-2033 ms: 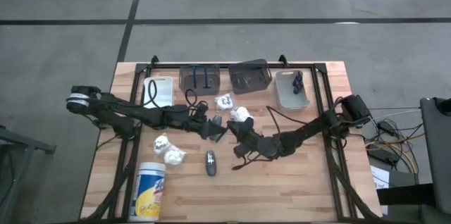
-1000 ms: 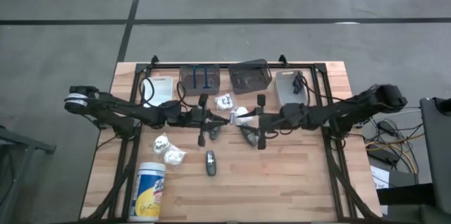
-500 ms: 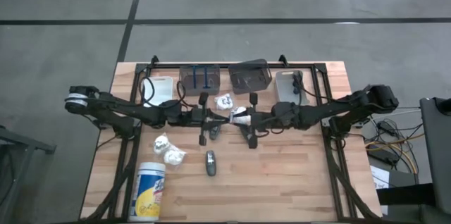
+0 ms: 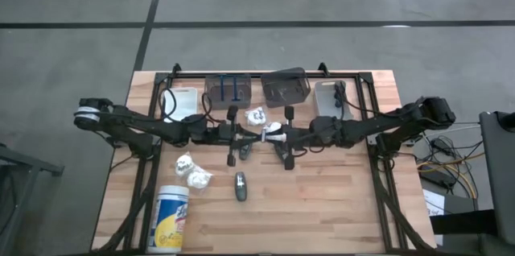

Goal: Pick & Place Travel size toiletries
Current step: Put the blue razor into the left black bin

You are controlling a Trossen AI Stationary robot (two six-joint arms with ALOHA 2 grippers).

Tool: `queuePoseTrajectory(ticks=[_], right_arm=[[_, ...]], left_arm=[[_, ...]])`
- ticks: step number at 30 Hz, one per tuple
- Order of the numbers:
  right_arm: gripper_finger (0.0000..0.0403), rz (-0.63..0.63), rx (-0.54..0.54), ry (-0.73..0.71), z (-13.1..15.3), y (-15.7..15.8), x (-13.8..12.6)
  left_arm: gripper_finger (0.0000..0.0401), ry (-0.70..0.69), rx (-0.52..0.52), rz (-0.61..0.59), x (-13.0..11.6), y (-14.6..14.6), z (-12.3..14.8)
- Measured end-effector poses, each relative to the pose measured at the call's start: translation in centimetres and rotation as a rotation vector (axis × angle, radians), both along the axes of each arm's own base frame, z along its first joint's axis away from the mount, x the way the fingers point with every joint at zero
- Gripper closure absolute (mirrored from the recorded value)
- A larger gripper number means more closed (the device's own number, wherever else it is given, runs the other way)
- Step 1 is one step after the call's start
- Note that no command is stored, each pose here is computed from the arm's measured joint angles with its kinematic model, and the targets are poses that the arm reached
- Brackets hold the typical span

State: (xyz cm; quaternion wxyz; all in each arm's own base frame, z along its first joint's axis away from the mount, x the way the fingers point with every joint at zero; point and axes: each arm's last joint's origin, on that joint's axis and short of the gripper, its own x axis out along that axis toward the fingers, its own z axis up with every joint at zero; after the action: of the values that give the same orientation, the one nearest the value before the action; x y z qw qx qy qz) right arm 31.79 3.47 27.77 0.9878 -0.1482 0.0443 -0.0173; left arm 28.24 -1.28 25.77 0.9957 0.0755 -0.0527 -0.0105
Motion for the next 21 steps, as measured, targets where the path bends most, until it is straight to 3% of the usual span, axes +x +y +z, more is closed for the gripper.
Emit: queuePoseTrajectory(ticks=[11,21], right_arm=[[0.0376,-0.103,0.141,0.066,-0.8,-2.5,0.1],[0.0375,-0.252,0.264,0.093,-1.6,-7.1,1.0]], left_arm=[[0.0292,0.004,0.021,0.055,-0.9,0.2,1.0],[0.0287,0.207,0.035,0.011,-3.0,-0.7,0.7]])
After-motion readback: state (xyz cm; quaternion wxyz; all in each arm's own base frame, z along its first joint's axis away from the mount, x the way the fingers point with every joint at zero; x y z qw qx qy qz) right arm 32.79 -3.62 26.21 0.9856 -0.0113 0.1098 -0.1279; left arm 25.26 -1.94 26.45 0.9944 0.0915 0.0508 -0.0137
